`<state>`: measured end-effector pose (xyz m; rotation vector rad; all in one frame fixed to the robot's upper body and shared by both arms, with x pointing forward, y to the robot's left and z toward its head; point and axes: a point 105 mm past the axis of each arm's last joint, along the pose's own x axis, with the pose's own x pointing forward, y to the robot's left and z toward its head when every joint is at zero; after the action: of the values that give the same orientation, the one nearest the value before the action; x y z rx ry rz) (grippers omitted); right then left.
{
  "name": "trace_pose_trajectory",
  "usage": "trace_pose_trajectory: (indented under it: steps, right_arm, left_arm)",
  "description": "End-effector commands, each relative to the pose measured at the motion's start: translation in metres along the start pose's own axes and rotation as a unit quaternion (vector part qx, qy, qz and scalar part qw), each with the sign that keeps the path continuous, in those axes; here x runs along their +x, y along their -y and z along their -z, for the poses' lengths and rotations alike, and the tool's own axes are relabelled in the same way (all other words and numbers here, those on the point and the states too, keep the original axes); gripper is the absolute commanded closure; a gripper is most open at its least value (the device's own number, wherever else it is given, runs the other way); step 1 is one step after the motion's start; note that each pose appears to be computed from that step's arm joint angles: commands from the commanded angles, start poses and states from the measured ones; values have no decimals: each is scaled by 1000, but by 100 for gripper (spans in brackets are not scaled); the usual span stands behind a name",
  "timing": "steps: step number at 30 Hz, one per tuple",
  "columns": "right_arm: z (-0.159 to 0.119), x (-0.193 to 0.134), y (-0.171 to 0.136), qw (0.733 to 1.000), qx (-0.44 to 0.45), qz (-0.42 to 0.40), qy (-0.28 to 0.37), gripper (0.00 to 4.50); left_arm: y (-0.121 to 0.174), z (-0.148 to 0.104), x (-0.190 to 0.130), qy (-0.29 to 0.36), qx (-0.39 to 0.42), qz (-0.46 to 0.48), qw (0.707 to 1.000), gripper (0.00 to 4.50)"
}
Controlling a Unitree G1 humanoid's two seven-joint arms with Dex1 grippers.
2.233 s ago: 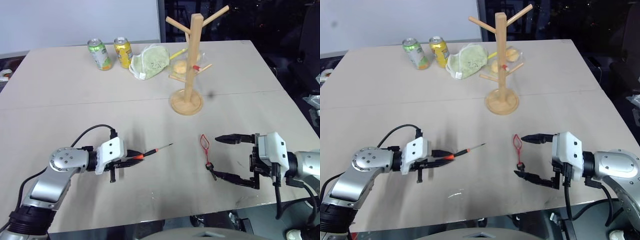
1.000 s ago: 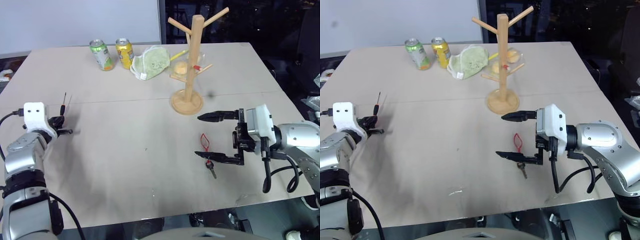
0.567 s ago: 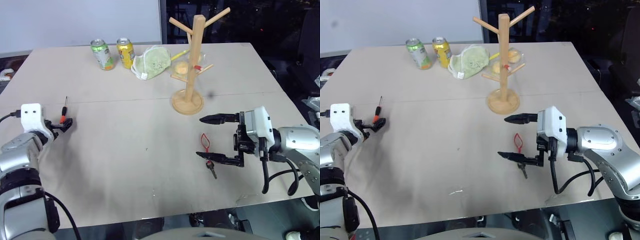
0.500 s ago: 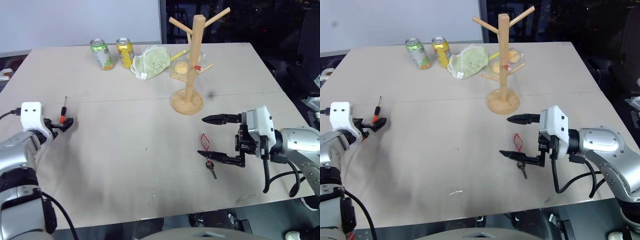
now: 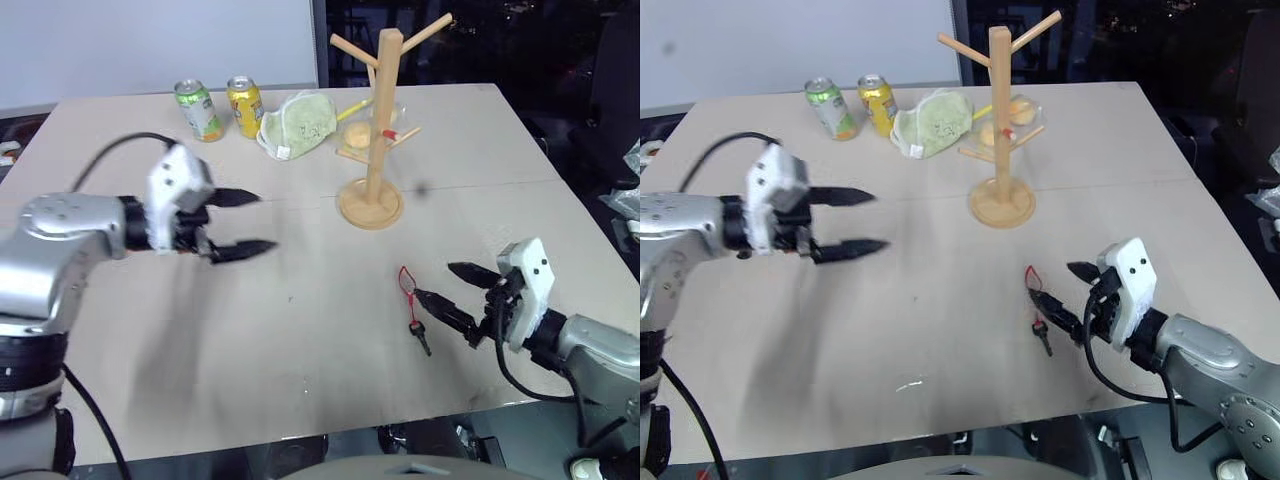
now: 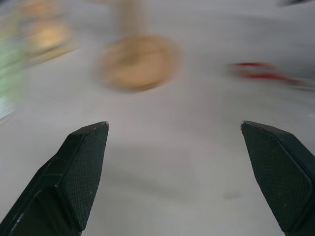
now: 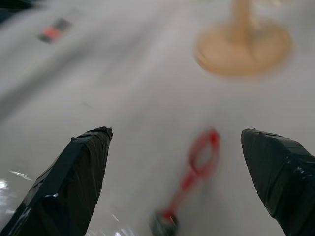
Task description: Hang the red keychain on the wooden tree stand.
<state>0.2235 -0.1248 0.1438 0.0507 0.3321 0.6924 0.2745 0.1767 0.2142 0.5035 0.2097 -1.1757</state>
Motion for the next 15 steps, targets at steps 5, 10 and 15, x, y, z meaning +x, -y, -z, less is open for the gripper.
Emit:
trace_pose_trajectory:
  steps: [5, 10, 15]
  right_arm:
    - [21, 10, -1, 996, 50, 46, -64, 0]
    - [31, 23, -7, 992, 78, 51, -87, 0]
    - [36, 30, -10, 990, 79, 61, -94, 0]
  left_arm:
    - [35, -7, 11, 17, 75, 102, 992, 6]
    - [38, -13, 14, 31, 75, 111, 991, 6]
    - [33, -14, 17, 30, 76, 108, 991, 6]
